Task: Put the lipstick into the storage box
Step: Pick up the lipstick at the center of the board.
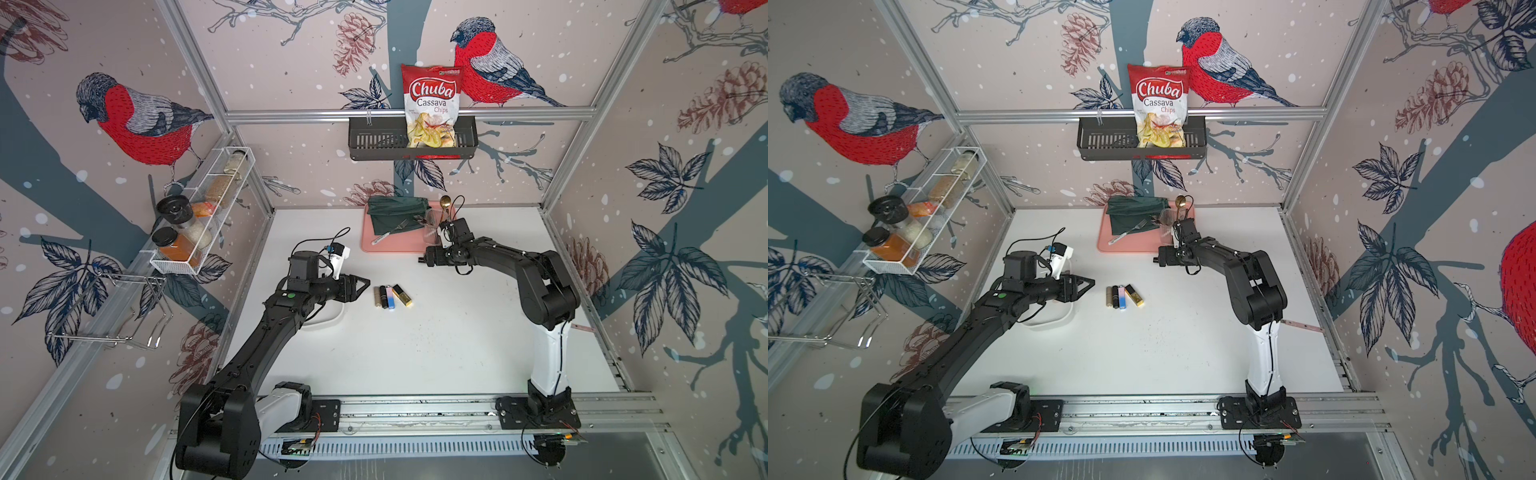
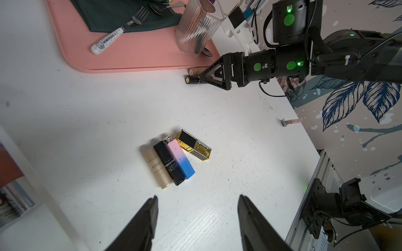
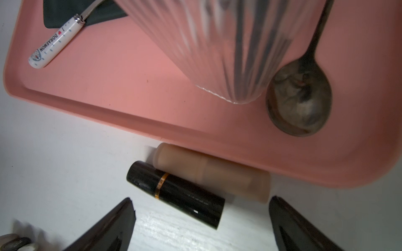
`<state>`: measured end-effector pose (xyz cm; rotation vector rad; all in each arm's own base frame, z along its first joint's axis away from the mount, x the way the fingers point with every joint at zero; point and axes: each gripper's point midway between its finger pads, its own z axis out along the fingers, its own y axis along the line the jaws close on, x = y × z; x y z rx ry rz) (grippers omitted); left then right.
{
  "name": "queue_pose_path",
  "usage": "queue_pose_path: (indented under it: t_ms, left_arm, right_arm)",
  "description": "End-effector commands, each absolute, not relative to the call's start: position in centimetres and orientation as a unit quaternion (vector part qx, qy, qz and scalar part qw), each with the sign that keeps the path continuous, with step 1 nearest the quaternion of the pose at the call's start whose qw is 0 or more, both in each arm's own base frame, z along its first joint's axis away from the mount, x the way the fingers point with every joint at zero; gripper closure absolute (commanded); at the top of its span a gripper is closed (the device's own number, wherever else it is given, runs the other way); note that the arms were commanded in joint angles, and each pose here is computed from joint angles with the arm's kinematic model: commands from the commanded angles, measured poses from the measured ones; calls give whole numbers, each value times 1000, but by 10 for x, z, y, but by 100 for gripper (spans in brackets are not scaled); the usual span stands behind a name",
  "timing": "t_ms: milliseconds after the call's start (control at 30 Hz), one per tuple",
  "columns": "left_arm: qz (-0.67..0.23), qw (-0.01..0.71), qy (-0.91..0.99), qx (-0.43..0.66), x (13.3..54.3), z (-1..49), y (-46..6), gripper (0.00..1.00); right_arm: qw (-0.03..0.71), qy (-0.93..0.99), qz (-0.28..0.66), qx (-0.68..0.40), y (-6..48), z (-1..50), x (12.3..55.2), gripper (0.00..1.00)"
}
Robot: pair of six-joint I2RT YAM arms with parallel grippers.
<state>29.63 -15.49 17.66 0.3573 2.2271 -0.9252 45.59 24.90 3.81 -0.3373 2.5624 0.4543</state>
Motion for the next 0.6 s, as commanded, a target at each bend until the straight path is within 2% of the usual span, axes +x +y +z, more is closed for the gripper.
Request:
queue_pose_path:
  t_ms: [0, 567]
  left_arm:
    - [-350, 358, 854, 144, 301, 179, -154, 38]
    - [-342, 356, 859, 140, 302, 176, -152, 38]
  right_arm:
    - [251, 940, 188, -131, 258, 40, 454, 0]
    - [238, 923, 251, -170, 292, 45, 421, 0]
